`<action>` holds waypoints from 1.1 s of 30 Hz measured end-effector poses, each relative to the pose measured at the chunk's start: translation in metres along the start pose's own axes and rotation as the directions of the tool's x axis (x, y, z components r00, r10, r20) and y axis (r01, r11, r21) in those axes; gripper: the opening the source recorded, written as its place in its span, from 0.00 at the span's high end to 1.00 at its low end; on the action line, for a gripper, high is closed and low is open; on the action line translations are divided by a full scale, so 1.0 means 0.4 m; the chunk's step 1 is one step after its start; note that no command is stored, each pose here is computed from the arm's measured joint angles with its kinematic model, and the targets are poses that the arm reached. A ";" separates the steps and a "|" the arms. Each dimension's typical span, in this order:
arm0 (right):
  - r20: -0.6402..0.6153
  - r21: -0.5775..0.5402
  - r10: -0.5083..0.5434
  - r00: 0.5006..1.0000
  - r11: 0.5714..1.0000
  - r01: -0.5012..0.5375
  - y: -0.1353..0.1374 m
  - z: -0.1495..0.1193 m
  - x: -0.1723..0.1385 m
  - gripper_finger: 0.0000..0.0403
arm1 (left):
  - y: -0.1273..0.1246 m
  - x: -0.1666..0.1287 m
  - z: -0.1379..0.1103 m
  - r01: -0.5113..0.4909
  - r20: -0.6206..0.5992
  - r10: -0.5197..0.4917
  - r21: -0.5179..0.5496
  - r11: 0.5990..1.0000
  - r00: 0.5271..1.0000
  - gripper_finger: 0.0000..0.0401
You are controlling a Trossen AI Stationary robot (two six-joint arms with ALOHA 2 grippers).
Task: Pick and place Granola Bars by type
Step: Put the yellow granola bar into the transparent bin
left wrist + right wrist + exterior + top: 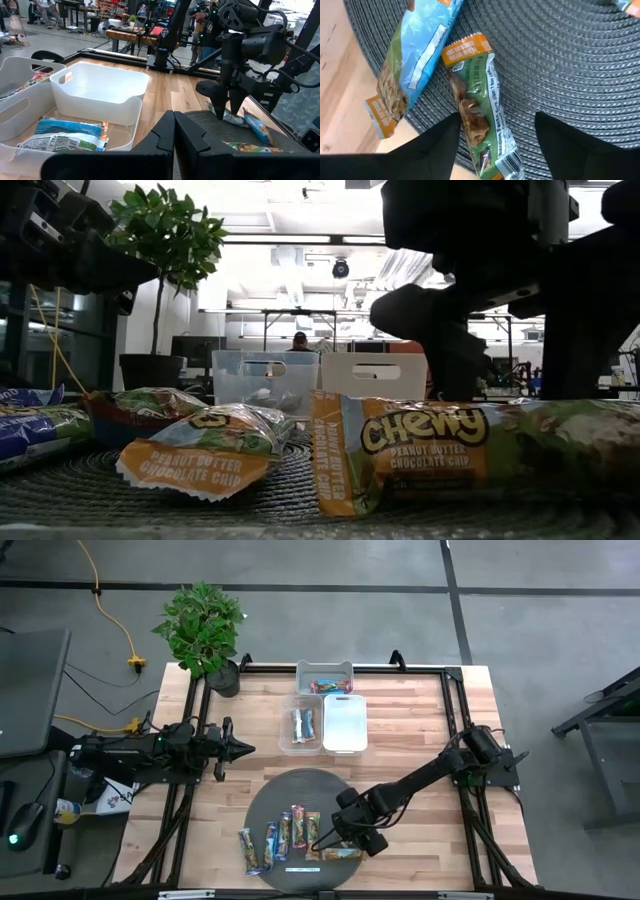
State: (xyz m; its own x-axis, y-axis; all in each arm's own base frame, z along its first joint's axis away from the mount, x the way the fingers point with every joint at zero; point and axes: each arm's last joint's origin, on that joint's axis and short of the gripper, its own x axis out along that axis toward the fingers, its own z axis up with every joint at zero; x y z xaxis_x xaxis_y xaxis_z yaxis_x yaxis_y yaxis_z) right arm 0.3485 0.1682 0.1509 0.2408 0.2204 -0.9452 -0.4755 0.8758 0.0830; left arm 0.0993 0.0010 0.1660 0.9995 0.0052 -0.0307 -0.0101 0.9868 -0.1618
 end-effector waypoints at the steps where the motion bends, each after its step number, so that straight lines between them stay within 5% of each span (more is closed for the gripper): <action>1: -0.001 0.000 0.006 1.000 1.000 -0.006 0.000 0.000 0.000 0.44 | 0.000 0.000 0.000 0.000 0.000 0.000 0.000 1.000 1.000 1.00; 17: 0.002 0.055 0.075 0.997 0.996 -0.075 0.005 0.000 0.000 0.74 | 0.000 0.000 0.000 0.000 -0.001 0.000 0.000 1.000 1.000 1.00; 33: 0.003 0.152 0.079 0.997 0.985 -0.078 0.006 0.001 0.000 0.84 | 0.000 0.000 0.000 0.000 -0.001 0.000 0.000 1.000 1.000 1.00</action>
State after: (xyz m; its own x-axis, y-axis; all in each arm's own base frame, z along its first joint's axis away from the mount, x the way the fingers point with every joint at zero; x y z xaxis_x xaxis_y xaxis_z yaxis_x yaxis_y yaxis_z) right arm 0.3476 0.1702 0.1514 0.2053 0.2902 -0.9347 -0.3588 0.9109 0.2040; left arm 0.0993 0.0010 0.1659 0.9995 0.0052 -0.0320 -0.0103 0.9868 -0.1618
